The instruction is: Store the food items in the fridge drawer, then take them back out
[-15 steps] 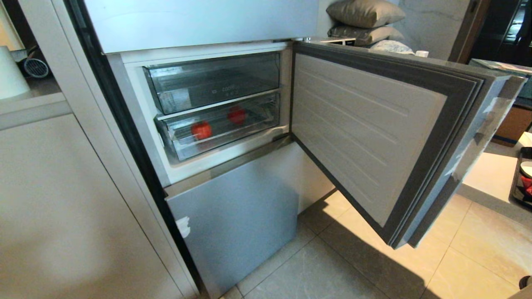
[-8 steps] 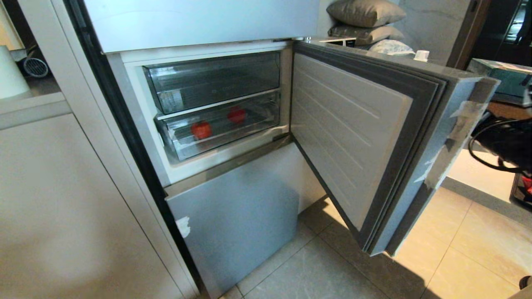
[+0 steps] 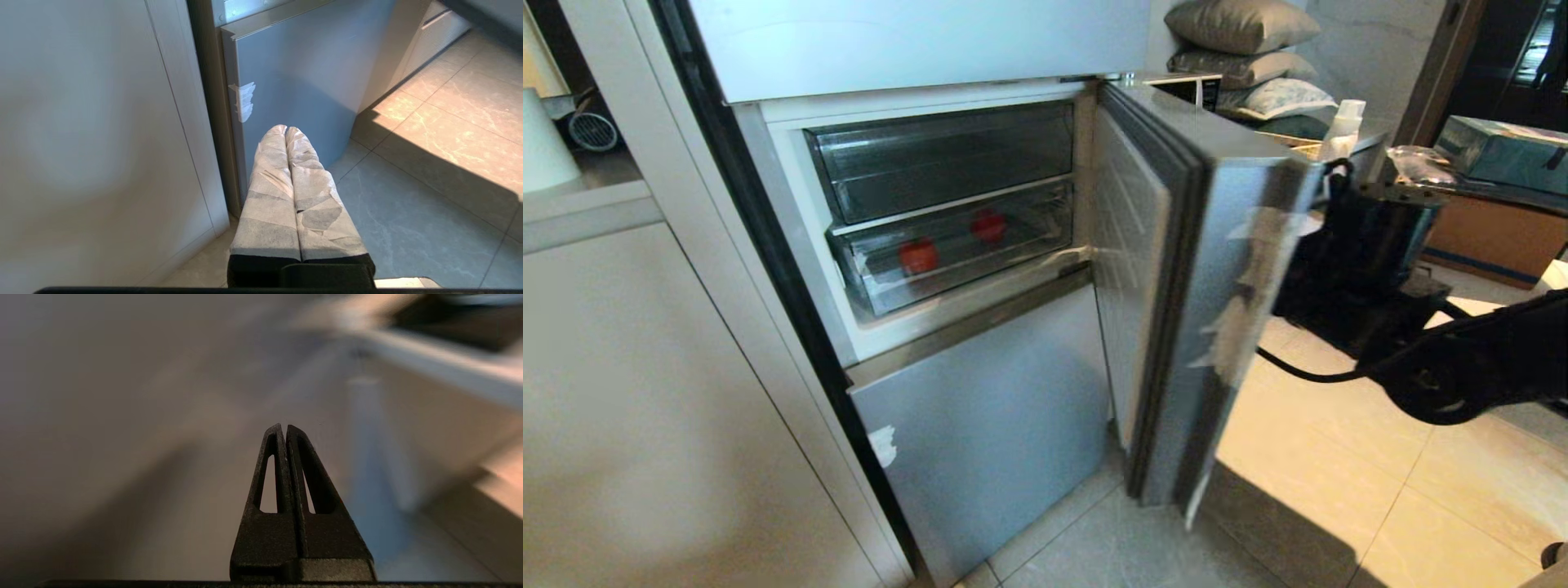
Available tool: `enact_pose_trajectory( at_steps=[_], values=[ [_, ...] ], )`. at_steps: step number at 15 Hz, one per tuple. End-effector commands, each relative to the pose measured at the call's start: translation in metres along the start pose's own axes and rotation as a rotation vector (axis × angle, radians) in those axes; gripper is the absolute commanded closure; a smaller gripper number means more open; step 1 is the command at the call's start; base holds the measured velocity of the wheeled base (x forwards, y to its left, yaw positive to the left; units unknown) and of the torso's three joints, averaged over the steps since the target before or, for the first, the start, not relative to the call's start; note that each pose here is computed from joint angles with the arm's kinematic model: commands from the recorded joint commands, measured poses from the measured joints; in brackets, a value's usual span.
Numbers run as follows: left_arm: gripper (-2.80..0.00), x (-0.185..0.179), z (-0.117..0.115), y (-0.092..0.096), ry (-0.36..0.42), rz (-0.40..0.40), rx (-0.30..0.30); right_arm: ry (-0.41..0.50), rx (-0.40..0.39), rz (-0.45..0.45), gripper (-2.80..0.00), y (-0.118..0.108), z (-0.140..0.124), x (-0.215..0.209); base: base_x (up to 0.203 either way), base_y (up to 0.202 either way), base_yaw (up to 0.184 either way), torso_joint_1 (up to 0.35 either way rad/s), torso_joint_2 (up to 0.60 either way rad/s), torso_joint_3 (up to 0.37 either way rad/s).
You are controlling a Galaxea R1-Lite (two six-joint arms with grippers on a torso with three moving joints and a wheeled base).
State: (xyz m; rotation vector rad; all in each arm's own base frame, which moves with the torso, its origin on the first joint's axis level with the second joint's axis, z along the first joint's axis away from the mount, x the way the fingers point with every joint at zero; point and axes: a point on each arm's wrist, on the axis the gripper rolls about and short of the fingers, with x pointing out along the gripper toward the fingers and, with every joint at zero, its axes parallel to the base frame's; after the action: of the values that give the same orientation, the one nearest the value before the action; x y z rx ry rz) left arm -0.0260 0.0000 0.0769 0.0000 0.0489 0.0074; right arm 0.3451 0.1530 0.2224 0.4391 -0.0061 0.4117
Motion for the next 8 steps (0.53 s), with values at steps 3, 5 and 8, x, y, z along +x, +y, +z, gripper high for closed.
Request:
enact_pose_trajectory(
  at_steps=[3, 5, 8],
  values=[
    [0.0, 0.0, 0.0, 0.0, 0.0, 0.0, 0.0, -0.033, -0.022, 0.211, 0.0, 0.074, -0.056, 0.065, 0.0, 0.0, 0.0, 0.0, 0.0, 0.0],
    [0.0, 0.0, 0.0, 0.0, 0.0, 0.002, 0.0, -0.118, 0.003, 0.305, 0.0, 0.098, -0.07, 0.097, 0.0, 0.0, 0.0, 0.0, 0.0, 0.0],
    [0.0, 0.0, 0.0, 0.0, 0.0, 0.001, 0.0, -0.137, 0.048, 0.452, 0.0, 0.123, -0.109, 0.121, 0.0, 0.0, 0.0, 0.0, 0.0, 0.0]
  ],
)
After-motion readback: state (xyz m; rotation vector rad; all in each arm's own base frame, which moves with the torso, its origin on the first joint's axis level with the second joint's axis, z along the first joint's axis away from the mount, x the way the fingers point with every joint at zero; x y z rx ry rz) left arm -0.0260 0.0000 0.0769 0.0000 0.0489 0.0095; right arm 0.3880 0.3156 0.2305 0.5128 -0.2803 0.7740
